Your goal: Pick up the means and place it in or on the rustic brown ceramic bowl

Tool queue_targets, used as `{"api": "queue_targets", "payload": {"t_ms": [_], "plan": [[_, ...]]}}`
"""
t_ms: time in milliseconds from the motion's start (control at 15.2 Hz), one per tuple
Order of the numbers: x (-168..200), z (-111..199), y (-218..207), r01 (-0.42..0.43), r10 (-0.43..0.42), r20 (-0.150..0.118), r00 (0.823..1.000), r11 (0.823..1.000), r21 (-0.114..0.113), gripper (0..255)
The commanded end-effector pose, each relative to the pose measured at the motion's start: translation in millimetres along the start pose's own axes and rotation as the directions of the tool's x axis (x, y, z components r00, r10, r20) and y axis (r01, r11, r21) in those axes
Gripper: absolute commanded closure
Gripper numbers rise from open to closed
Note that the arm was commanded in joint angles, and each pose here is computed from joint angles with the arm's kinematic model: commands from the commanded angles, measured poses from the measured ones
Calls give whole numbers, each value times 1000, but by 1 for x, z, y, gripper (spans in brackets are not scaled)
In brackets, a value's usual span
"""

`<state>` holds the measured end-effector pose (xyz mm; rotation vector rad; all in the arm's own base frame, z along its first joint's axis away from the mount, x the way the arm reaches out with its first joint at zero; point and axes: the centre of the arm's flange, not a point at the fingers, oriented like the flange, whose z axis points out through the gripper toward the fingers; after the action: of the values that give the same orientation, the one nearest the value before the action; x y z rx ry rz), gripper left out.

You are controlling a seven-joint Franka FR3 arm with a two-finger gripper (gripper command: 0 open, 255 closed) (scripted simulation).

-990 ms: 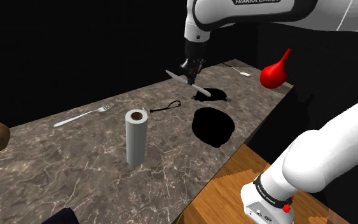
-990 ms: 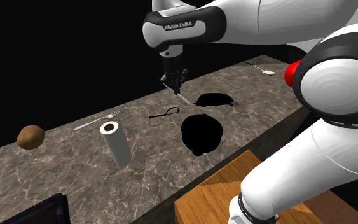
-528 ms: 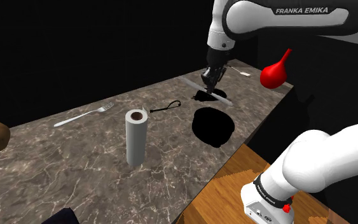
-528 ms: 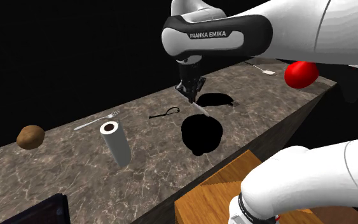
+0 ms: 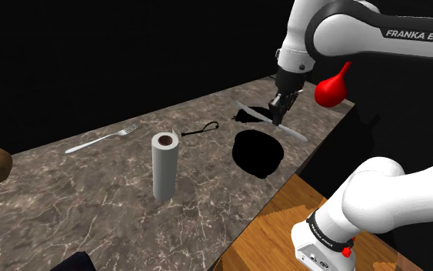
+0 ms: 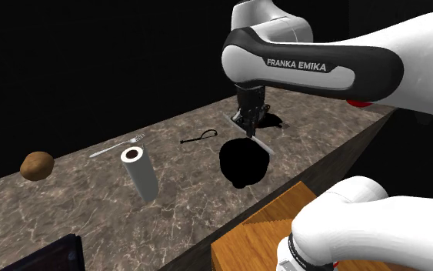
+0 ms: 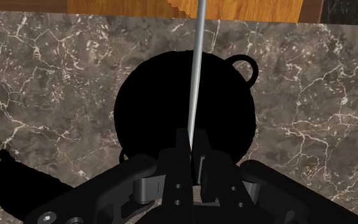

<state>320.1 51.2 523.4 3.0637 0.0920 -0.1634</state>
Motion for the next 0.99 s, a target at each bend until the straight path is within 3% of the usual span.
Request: {"api": "queue_targets", "payload": {"t_ms": [0, 924], "plan": [[-1, 9, 0, 0, 0, 0, 1000, 1000, 0, 255], [7, 83, -5, 0, 0, 0, 1000, 1000, 0, 255]]}}
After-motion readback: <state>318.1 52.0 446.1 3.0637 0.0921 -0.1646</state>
